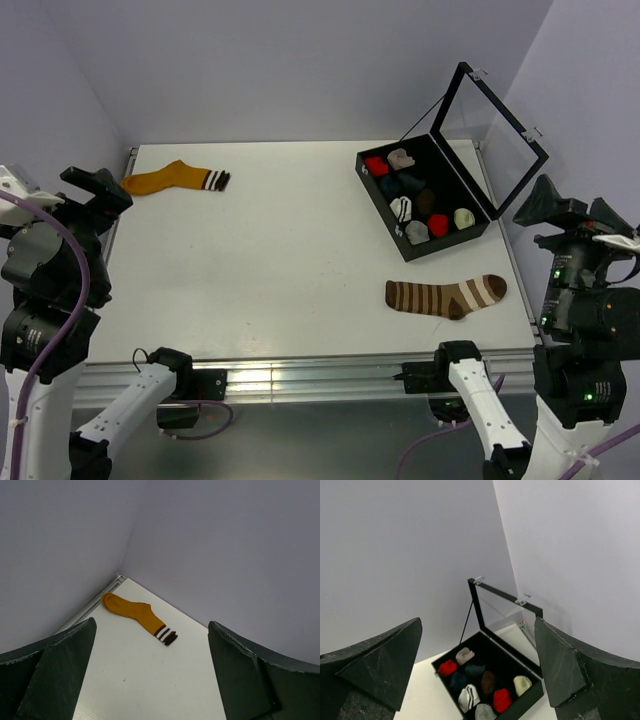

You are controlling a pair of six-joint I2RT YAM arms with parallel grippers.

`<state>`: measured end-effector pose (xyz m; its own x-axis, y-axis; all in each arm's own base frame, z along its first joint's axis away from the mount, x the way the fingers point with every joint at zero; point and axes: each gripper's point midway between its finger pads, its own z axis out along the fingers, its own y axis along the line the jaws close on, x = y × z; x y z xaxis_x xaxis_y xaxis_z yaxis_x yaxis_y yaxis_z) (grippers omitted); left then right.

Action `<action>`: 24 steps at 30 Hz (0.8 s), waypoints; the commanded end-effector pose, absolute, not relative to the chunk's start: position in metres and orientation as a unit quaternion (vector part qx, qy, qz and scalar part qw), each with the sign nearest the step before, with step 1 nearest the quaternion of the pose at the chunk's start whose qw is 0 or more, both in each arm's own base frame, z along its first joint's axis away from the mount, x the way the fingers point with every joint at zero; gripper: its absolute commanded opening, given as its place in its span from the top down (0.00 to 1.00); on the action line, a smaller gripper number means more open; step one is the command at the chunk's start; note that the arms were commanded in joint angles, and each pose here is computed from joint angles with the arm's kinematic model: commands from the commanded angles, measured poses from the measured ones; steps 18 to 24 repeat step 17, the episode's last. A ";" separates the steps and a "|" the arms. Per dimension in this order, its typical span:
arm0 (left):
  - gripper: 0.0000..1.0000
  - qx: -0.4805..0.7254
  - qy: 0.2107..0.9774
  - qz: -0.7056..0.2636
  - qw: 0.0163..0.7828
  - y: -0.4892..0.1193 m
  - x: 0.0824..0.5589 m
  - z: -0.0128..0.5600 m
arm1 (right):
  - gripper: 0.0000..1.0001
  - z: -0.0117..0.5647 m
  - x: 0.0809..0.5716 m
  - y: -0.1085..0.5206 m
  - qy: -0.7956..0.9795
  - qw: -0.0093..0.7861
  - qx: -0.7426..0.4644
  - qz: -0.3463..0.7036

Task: Roll the socks
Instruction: Reset both arms

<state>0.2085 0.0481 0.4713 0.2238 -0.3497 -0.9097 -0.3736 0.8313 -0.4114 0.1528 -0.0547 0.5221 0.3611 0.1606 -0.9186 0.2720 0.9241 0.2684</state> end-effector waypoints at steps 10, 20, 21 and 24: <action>0.01 -0.293 0.588 0.005 0.754 0.054 0.200 0.486 | 0.00 0.545 0.137 -0.058 0.502 0.844 0.183 -0.044; 0.00 -0.290 0.587 0.011 0.756 0.054 0.204 0.483 | 0.00 0.546 0.147 -0.053 0.500 0.847 0.176 -0.030; 0.00 -0.290 0.587 0.011 0.756 0.054 0.204 0.483 | 0.00 0.546 0.147 -0.053 0.500 0.847 0.176 -0.030; 0.00 -0.290 0.587 0.011 0.756 0.054 0.204 0.483 | 0.00 0.546 0.147 -0.053 0.500 0.847 0.176 -0.030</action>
